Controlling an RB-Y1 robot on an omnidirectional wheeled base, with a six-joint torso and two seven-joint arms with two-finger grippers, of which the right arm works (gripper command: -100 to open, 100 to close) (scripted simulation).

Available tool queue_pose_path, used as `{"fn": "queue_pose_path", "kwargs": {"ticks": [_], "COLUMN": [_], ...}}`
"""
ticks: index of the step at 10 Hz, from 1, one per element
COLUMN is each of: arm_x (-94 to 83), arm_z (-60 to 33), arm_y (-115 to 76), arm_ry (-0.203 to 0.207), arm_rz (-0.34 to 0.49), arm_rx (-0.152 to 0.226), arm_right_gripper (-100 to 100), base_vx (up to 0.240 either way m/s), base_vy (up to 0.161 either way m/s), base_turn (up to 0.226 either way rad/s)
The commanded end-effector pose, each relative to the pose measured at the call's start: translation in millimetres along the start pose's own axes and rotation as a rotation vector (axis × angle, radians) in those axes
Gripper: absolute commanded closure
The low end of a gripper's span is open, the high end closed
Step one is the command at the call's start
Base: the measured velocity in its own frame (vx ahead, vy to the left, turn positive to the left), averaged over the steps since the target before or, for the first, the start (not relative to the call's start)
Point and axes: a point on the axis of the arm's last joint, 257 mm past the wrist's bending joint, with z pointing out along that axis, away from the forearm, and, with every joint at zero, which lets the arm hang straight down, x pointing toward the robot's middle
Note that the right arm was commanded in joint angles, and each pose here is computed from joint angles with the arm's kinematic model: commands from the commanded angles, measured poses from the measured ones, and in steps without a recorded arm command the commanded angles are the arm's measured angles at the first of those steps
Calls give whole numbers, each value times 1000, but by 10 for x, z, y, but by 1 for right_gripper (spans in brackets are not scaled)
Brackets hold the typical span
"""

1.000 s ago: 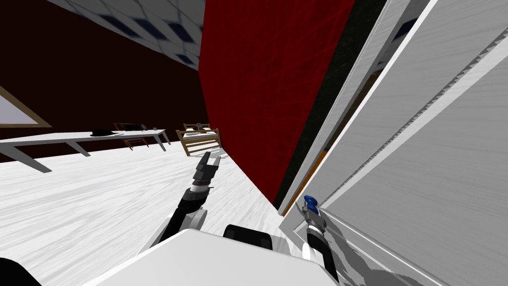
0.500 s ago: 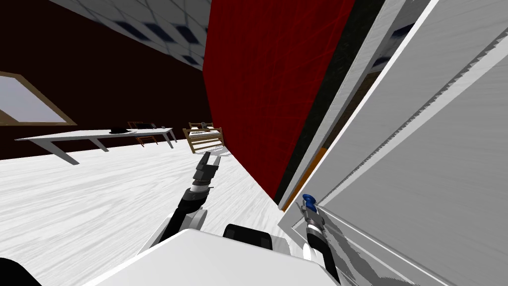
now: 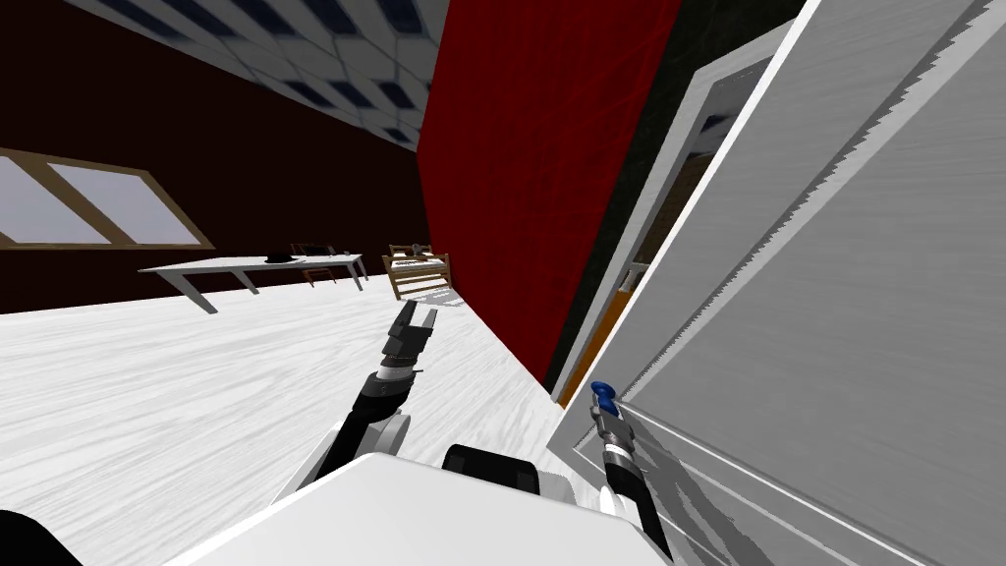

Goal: Pull the door open

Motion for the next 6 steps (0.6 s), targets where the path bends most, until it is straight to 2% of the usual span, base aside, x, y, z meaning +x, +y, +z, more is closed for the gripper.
{"fn": "queue_pose_path", "kwargs": {"ticks": [1,2,6], "arm_x": [0,-14,9], "arm_z": [0,-42,-124], "arm_y": [0,-55,-173], "arm_ry": [0,-3,4], "arm_rz": [0,1,4], "arm_rx": [0,32,111], "arm_right_gripper": [100,100,100], "base_vx": [-112,-184,-253], "base_vy": [0,-16,-18], "base_turn": [16,77,99]}}
